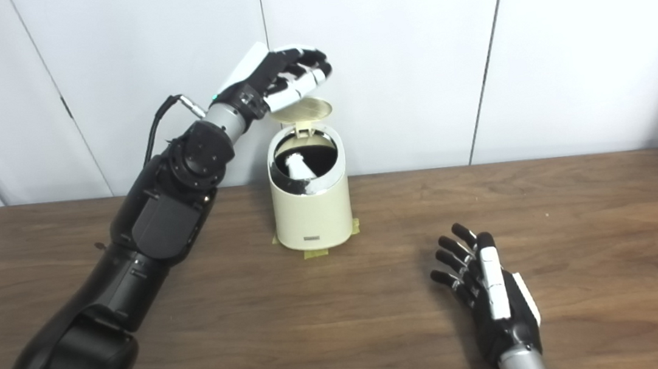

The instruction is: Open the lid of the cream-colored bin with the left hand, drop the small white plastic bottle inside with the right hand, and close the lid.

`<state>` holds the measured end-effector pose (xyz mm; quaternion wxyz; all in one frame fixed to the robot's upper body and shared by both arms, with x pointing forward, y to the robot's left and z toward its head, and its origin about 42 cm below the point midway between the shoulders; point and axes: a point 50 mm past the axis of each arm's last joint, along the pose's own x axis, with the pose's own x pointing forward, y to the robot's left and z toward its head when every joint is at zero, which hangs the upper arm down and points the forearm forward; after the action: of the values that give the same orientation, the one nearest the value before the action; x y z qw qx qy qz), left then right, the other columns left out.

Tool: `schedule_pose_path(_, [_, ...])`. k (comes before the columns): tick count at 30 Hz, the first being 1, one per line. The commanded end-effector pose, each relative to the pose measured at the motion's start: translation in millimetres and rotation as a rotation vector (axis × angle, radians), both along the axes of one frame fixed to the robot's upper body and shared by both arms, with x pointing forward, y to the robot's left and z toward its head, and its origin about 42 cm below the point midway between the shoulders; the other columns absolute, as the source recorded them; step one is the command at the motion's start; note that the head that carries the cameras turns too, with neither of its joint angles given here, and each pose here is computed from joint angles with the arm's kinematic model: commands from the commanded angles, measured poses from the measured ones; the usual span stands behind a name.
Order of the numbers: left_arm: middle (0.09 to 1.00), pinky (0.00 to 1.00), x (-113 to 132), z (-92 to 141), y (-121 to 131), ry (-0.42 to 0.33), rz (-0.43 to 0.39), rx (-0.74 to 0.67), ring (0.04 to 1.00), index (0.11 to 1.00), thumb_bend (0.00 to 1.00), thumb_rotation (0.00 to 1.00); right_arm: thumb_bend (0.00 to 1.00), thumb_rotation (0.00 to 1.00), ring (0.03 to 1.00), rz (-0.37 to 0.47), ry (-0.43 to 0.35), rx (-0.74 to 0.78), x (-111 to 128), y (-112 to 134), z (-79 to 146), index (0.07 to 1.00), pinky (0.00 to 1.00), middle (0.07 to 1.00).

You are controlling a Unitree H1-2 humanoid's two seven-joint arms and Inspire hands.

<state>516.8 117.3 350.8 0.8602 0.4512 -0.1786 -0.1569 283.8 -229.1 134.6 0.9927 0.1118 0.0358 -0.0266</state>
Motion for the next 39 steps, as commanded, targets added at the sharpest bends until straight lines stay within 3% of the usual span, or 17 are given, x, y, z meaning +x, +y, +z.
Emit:
schedule_pose_path(1, [0.812,0.70,-2.6,44.5,-0.6,-0.168,-0.009,0.048,0.787,0.795,0.50,0.74,0.52,0.94,0.819,0.022,-0.055,-0.012,9.0,3.1,9.6,0.891,0.70,0.824])
schedule_pose_path(6, [0.755,0.63,-7.4,43.1,-3.0,-0.265,-0.012,0.213,0.715,0.753,0.52,0.73,0.50,0.95,0.802,0.012,-0.036,-0.028,9.9,3.7,6.3,0.892,0.72,0.804])
schedule_pose_path(10, [0.731,0.67,-11.3,37.1,-2.4,-0.356,-0.024,0.335,0.723,0.726,0.55,0.72,0.50,0.96,0.804,0.002,-0.034,-0.030,10.4,1.9,6.1,0.895,0.72,0.795])
schedule_pose_path(13, [0.729,0.67,-13.3,33.1,-1.5,-0.375,-0.028,0.376,0.728,0.714,0.56,0.73,0.51,0.95,0.813,0.005,-0.037,-0.032,10.6,0.2,5.4,0.893,0.73,0.796])
schedule_pose_path(20, [0.738,0.63,-19.8,19.7,5.4,-0.308,-0.019,0.407,0.711,0.736,0.58,0.79,0.52,0.95,0.813,0.007,-0.038,-0.051,11.6,-2.2,2.8,0.901,0.74,0.802])
schedule_pose_path(22, [0.763,0.67,-22.8,16.0,7.3,-0.267,-0.021,0.395,0.742,0.749,0.58,0.80,0.51,0.95,0.814,0.006,-0.039,-0.052,12.0,-3.1,2.5,0.903,0.74,0.804])
schedule_pose_path(26, [0.739,0.62,-28.7,7.0,10.8,-0.246,-0.028,0.391,0.701,0.741,0.57,0.77,0.52,0.94,0.813,0.000,-0.040,-0.060,12.5,-4.1,2.2,0.903,0.73,0.802])
schedule_pose_path(39, [0.751,0.64,-46.5,-25.7,28.2,-0.146,-0.054,0.434,0.722,0.751,0.54,0.78,0.51,0.93,0.807,0.008,-0.038,-0.073,11.8,-7.6,2.5,0.903,0.72,0.798])
